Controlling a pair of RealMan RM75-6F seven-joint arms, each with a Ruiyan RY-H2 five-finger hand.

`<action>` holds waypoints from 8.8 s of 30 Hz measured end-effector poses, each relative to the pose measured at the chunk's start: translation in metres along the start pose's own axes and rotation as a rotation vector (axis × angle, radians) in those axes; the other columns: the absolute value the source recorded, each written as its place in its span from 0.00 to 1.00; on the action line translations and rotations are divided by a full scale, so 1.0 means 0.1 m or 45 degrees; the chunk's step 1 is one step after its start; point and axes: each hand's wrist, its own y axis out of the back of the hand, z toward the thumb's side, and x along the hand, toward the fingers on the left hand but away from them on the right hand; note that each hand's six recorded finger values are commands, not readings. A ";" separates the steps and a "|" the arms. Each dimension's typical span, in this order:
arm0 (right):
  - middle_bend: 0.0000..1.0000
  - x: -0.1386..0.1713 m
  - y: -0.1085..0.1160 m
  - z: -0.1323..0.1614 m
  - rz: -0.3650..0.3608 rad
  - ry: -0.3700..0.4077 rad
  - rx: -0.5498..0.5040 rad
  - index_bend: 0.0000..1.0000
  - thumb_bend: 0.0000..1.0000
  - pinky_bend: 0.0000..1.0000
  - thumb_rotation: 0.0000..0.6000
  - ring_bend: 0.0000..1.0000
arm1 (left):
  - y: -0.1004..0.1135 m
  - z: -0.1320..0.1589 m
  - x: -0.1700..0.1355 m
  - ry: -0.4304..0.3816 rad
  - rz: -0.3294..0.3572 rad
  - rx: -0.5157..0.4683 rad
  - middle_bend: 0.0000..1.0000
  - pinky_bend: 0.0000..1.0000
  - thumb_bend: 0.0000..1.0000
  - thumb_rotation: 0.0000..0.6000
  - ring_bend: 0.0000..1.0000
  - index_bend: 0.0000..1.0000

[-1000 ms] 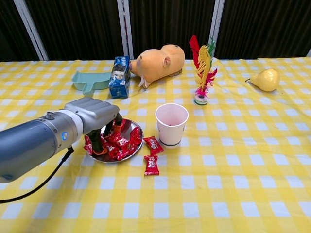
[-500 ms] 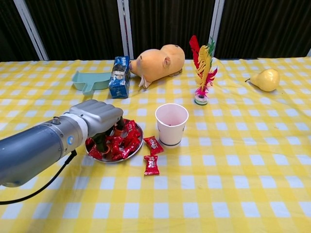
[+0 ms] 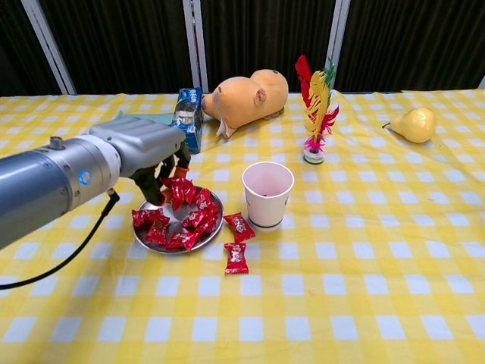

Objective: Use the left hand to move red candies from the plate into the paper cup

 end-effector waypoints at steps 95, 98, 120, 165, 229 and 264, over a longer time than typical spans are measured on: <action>0.00 -0.02 0.01 -0.01 0.013 -0.014 -0.036 0.00 0.34 0.00 1.00 0.00 | -0.29 0.16 0.01 -0.045 -0.175 0.000 0.36 0.93 0.19 1.00 0.84 0.30; 0.00 -0.02 0.01 -0.01 0.014 -0.015 -0.036 0.00 0.34 0.00 1.00 0.00 | -0.31 0.19 0.03 -0.054 -0.164 -0.004 0.36 0.93 0.19 1.00 0.84 0.31; 0.00 -0.02 0.01 -0.01 0.013 -0.016 -0.044 0.00 0.34 0.00 1.00 0.00 | -0.46 0.29 0.07 -0.079 -0.158 0.030 0.62 0.94 0.42 1.00 0.84 0.54; 0.00 -0.01 0.00 -0.02 0.037 -0.025 -0.071 0.00 0.34 0.00 1.00 0.00 | 0.58 1.11 0.36 -0.201 0.068 0.046 0.60 0.94 0.42 1.00 0.84 0.53; 0.00 0.00 0.00 -0.01 0.029 -0.023 -0.060 0.00 0.34 0.00 1.00 0.00 | -0.19 0.20 0.04 -0.046 -0.135 0.010 0.30 0.94 0.22 1.00 0.84 0.27; 0.00 0.00 0.00 -0.01 0.033 -0.021 -0.063 0.00 0.34 0.00 1.00 0.00 | -0.44 0.36 0.10 -0.041 -0.168 0.026 0.51 0.94 0.43 1.00 0.84 0.45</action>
